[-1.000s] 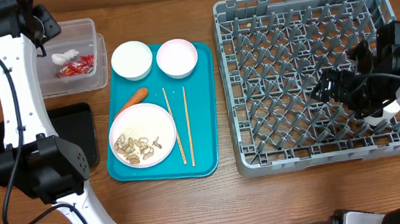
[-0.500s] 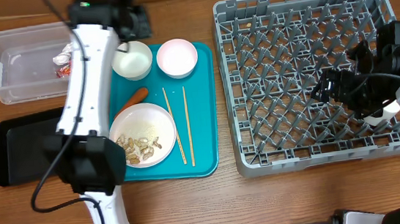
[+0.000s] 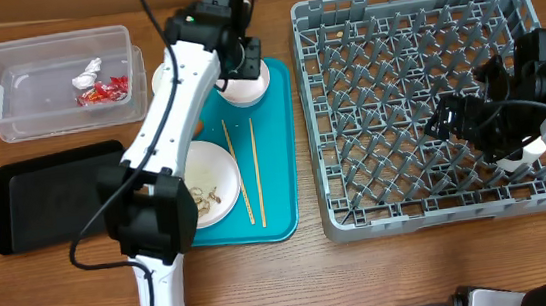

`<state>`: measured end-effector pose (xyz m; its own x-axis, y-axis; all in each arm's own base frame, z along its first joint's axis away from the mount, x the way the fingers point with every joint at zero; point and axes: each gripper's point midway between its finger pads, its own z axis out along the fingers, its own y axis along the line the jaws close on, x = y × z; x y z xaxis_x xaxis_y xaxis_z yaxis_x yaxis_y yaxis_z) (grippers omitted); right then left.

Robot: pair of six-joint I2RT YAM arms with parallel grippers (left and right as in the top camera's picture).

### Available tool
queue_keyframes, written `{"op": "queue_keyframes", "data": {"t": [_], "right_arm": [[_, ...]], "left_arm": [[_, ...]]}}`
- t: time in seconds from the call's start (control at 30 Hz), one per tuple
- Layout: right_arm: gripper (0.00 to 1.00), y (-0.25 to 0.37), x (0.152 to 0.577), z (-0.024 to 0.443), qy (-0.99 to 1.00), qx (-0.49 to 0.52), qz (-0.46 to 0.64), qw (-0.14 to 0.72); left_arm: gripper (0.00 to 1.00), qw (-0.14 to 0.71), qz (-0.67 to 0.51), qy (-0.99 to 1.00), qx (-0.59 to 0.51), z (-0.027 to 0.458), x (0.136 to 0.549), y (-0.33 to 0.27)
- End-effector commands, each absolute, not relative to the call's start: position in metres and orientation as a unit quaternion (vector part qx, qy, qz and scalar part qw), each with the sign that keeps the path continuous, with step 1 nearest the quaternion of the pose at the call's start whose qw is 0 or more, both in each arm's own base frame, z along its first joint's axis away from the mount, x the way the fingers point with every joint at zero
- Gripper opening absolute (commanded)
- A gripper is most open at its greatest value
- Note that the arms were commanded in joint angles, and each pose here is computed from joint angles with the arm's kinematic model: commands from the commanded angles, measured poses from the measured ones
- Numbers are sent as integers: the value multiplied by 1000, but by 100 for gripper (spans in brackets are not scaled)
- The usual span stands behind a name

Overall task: Sort waste into correct bins and load items into the dishwasher
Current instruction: 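Grasp the pink-lined white bowl with the left gripper, then place the pink-lined bowl upside down in the rack's upper area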

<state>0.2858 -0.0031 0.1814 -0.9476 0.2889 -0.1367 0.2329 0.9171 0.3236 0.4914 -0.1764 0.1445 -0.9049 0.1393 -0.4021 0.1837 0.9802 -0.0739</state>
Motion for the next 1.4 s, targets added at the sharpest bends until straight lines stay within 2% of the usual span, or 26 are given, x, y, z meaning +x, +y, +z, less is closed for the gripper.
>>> {"op": "queue_keyframes", "data": {"t": [0.0, 0.3, 0.47, 0.53, 0.6, 0.67, 0.73, 0.87, 0.97, 1.2, 1.37], "right_arm": [[100, -4, 289, 192, 975, 127, 148, 110], [100, -4, 289, 192, 975, 127, 147, 110], [100, -4, 289, 192, 975, 127, 147, 110], [100, -4, 289, 192, 975, 127, 147, 110], [100, -4, 289, 192, 975, 127, 147, 110], [100, -4, 289, 192, 975, 127, 147, 110], [100, -4, 289, 192, 975, 127, 147, 110], [100, -4, 289, 192, 975, 127, 147, 110], [100, -4, 288, 192, 975, 127, 147, 109], [100, -6, 288, 191, 976, 128, 141, 108], [100, -32, 278, 184, 977, 178, 71, 91]], "left_arm": [[46, 178, -36, 973, 141, 116, 488, -187], [46, 132, -27, 979, 153, 57, 488, -195], [40, 127, -26, 980, 151, 45, 490, -196], [35, 121, -25, 981, 152, 40, 488, -196], [16, 110, -23, 982, 154, 33, 484, -196], [4, 108, -22, 982, 156, 33, 483, -197], [4, 113, -23, 981, 158, 36, 484, -200], [4, 142, -32, 977, 157, 65, 495, -205], [4, 190, -62, 967, 159, 120, 508, -217], [4, 241, -266, 911, 203, 233, 492, -282], [4, 241, -400, 854, 230, 272, 477, -329]]}}
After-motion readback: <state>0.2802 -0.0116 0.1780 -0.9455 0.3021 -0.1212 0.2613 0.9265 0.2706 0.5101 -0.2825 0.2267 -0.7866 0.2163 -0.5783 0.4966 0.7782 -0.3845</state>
